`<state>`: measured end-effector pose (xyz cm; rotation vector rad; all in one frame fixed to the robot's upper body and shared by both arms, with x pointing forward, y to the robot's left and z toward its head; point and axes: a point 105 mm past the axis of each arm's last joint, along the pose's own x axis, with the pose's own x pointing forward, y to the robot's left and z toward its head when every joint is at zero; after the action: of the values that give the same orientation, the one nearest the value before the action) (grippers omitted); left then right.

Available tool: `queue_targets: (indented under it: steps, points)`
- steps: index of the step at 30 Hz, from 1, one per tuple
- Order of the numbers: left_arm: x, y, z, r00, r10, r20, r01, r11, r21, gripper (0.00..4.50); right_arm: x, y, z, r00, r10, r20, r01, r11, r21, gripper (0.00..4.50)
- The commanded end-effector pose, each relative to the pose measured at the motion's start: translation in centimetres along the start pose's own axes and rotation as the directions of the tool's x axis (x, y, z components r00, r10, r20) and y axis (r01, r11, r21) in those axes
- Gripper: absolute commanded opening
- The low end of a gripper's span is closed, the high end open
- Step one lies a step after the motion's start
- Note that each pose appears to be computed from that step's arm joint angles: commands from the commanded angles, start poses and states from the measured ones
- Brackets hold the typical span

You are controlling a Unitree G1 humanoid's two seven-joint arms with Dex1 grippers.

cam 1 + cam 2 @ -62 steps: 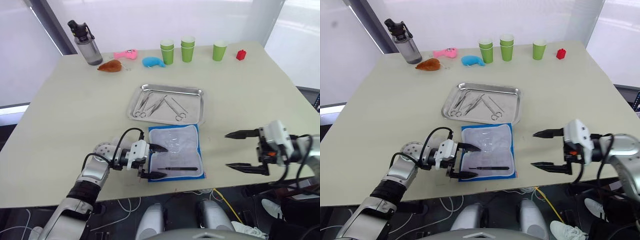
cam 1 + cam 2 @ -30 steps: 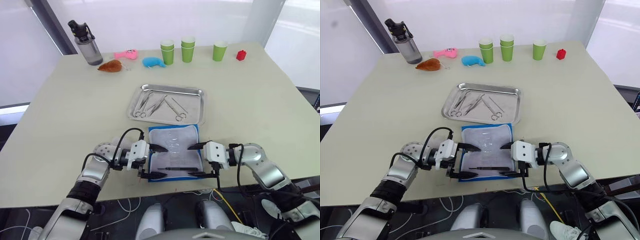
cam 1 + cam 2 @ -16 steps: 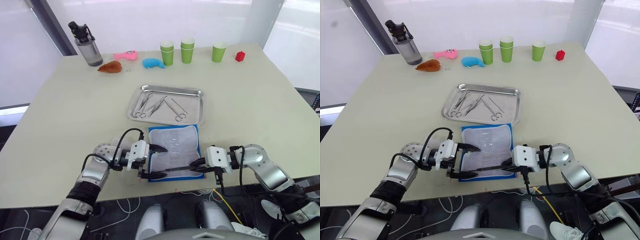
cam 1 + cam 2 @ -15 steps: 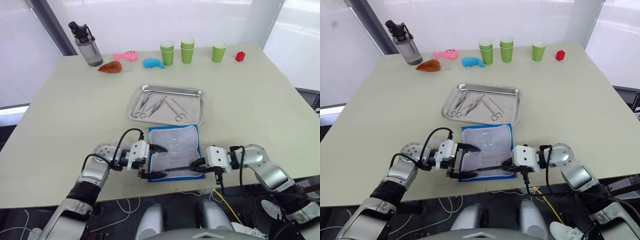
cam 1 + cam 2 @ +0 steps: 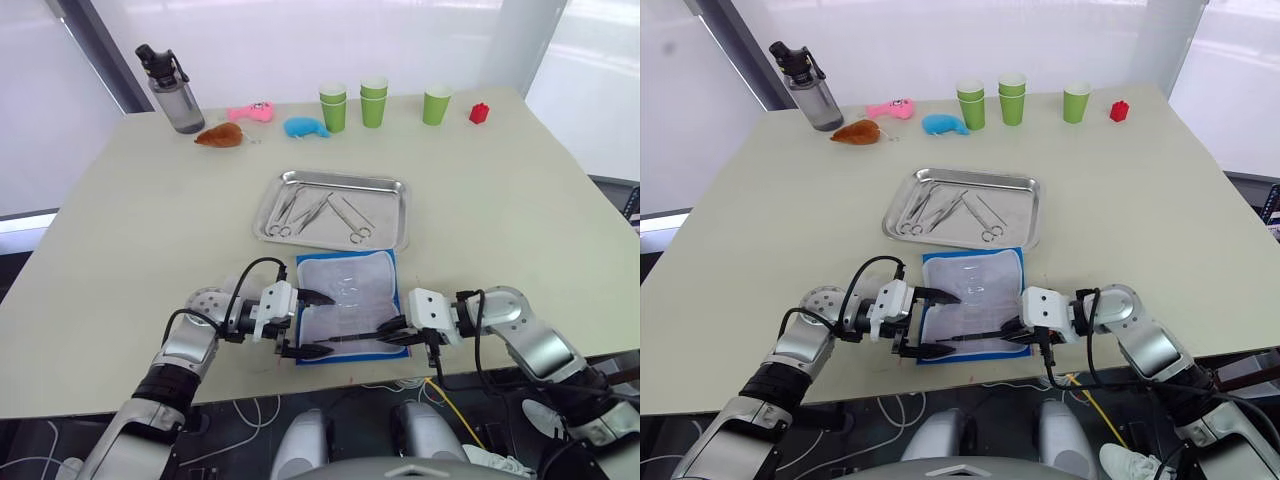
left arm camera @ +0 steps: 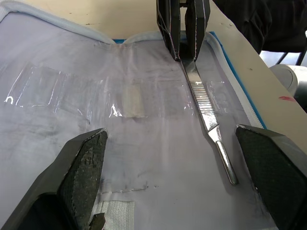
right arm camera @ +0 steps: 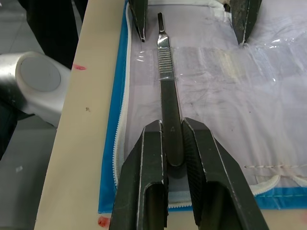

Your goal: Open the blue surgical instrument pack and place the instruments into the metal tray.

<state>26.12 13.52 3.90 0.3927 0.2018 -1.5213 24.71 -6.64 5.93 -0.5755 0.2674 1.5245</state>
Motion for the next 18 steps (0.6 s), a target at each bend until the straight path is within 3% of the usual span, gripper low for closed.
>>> queue_targets:
  steps: [1, 11, 18]
  points:
    - [-0.5, -3.3, -6.2, 0.98, -0.049, -0.194, 0.005, 0.975, -0.224, 4.5, -0.2, 0.0, 1.1, 1.0, -0.001, -0.006, 0.001, 0.999, -0.032, 0.01]
    - [-0.8, -3.3, -6.2, 0.978, -0.057, -0.201, 0.012, 0.975, -0.221, 4.5, -0.7, -0.3, 4.6, 1.0, -0.022, 0.008, 0.023, 0.992, -0.122, 0.01]
    - [-0.7, -3.1, -6.1, 0.978, -0.06, -0.2, 0.015, 0.976, -0.218, 4.5, -1.5, -0.3, 5.2, 0.998, -0.029, -0.053, 0.02, 0.985, -0.171, 0.01]
